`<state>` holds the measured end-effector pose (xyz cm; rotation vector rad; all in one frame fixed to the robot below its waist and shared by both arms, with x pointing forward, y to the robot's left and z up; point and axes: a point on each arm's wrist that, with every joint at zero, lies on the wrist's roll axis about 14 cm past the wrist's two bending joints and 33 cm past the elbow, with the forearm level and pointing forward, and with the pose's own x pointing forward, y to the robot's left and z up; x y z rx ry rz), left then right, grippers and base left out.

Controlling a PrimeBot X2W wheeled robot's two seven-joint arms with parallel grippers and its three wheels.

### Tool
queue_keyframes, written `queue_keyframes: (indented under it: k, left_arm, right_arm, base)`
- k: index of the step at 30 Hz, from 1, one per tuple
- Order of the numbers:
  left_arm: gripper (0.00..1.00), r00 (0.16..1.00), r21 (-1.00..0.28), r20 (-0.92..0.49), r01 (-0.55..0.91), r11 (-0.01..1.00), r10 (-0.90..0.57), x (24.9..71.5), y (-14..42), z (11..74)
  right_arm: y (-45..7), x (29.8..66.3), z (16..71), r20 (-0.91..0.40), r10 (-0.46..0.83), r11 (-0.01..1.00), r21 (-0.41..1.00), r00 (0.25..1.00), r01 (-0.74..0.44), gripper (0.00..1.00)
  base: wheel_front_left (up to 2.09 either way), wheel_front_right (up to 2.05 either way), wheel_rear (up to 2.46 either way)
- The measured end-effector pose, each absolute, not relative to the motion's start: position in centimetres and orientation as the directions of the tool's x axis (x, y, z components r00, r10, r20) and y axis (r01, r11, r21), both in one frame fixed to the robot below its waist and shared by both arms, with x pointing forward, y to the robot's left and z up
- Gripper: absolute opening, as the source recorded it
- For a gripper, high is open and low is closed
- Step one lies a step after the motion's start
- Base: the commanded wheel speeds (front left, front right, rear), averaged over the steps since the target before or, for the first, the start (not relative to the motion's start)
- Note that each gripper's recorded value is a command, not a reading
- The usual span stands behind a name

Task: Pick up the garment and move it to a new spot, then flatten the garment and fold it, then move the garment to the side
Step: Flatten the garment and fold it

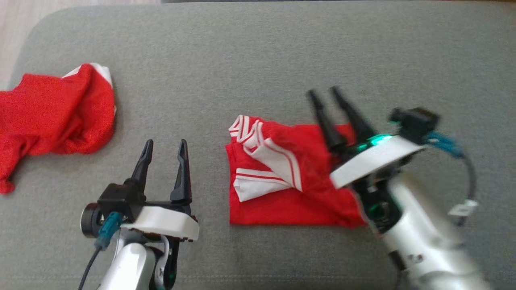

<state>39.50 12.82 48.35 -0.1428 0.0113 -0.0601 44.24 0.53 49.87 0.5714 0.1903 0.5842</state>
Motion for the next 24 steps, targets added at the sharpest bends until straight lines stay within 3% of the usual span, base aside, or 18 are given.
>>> queue_keyframes:
  k: [6,13,24]
  left_arm:
    - [1.0,0.996,-0.142,0.003,0.084,0.986,-0.085,39.6,12.1,48.6]
    - [1.0,0.994,-0.133,0.02,0.108,0.985,-0.106,39.7,11.6,49.2]
    - [1.0,0.995,-0.1,0.021,0.101,0.99,-0.1,38.1,12.5,49.6]
  right_arm:
    - [-8.4,45.9,51.1,0.021,0.39,0.821,0.444,0.921,-0.358,1.0]
    - [-15.8,43.3,50.4,-0.016,0.227,0.919,0.335,0.974,-0.208,1.0]
    - [-19.5,38.7,51.6,-0.04,0.141,0.973,0.189,0.989,-0.131,1.0]
  base:
    - [0.0,0.0,0.0]
    - [0.0,0.0,0.0]
    - [0.0,0.0,0.0]
